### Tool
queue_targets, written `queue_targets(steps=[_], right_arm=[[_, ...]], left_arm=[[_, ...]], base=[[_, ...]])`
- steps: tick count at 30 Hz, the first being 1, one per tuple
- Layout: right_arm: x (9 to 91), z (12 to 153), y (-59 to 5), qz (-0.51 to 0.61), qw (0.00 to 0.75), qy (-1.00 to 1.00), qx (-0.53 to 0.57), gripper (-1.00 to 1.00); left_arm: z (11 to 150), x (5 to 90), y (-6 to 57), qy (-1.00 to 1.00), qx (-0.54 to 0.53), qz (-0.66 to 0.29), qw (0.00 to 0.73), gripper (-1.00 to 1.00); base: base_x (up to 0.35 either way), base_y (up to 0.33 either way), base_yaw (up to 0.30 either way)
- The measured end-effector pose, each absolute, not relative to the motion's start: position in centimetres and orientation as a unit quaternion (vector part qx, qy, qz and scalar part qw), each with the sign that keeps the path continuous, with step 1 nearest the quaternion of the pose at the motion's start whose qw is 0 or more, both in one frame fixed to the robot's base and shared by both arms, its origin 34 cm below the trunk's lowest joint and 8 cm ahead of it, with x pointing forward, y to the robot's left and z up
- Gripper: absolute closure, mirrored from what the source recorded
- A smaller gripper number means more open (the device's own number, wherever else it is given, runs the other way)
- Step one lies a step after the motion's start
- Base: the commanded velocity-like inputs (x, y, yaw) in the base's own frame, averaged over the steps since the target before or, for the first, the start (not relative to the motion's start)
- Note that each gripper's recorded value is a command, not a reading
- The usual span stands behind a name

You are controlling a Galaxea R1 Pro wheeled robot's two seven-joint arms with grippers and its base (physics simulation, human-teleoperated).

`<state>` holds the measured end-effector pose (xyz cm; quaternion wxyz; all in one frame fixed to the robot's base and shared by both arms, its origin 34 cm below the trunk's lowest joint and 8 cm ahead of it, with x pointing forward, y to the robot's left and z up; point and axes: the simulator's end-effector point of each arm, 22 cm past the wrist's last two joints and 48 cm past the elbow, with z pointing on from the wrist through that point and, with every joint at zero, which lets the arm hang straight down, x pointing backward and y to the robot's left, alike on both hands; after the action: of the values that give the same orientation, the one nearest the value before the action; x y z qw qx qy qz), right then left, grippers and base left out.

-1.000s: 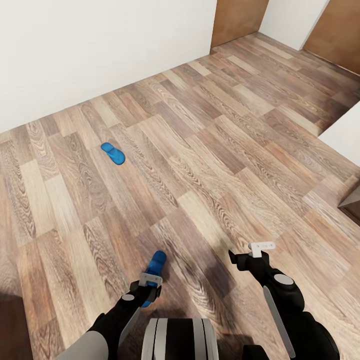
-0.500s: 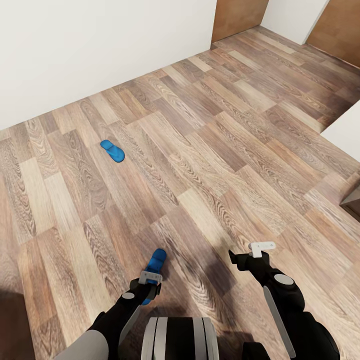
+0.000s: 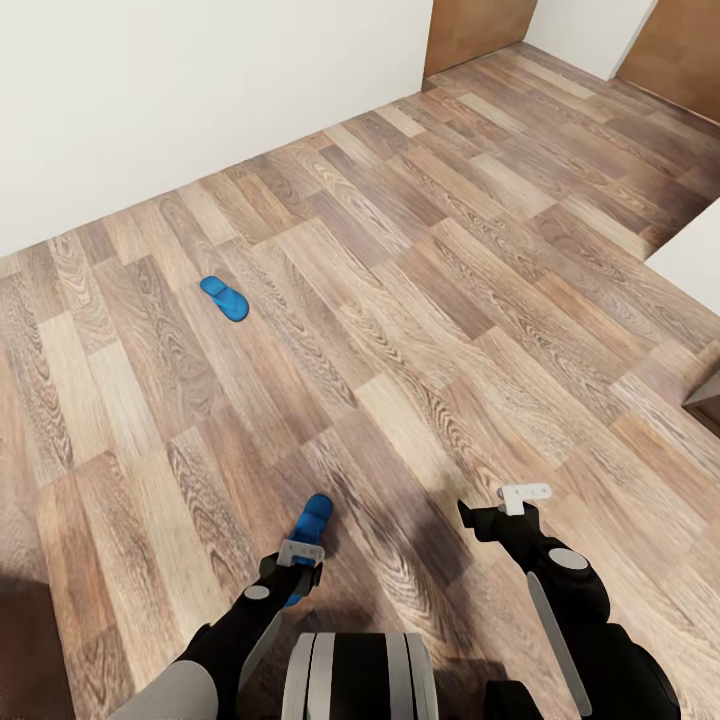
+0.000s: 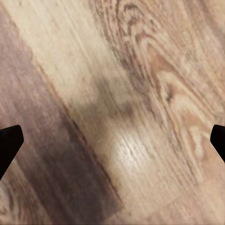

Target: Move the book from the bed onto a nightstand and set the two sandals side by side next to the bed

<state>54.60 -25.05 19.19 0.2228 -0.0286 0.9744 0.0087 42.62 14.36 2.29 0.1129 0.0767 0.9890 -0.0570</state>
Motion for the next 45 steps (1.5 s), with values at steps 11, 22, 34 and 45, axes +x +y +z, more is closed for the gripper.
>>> queue_targets(steps=[11, 22, 34, 45], right_arm=[[54.51, 19.13, -25.12, 0.008, 0.222, 0.975, -0.029, -1.00], [54.51, 19.12, -25.20, 0.007, 0.222, 0.975, -0.029, -1.00], [54.50, 19.13, -25.25, 0.007, 0.222, 0.975, -0.029, -1.00], [54.50, 19.13, -25.34, 0.006, 0.222, 0.975, -0.029, -1.00]], left_arm=[[2.32, 42.84, 14.36, 0.989, 0.076, -0.057, 0.116, -1.00], [2.26, 42.90, 14.91, 0.989, 0.075, -0.046, 0.117, 1.00], [2.25, 43.00, 15.31, 0.990, 0.074, -0.035, 0.119, 1.00], [2.26, 43.00, 15.29, 0.990, 0.073, -0.036, 0.119, 1.00]], base=[[0.000, 0.000, 0.000], [0.000, 0.000, 0.000], [0.000, 0.000, 0.000], [0.000, 0.000, 0.000]])
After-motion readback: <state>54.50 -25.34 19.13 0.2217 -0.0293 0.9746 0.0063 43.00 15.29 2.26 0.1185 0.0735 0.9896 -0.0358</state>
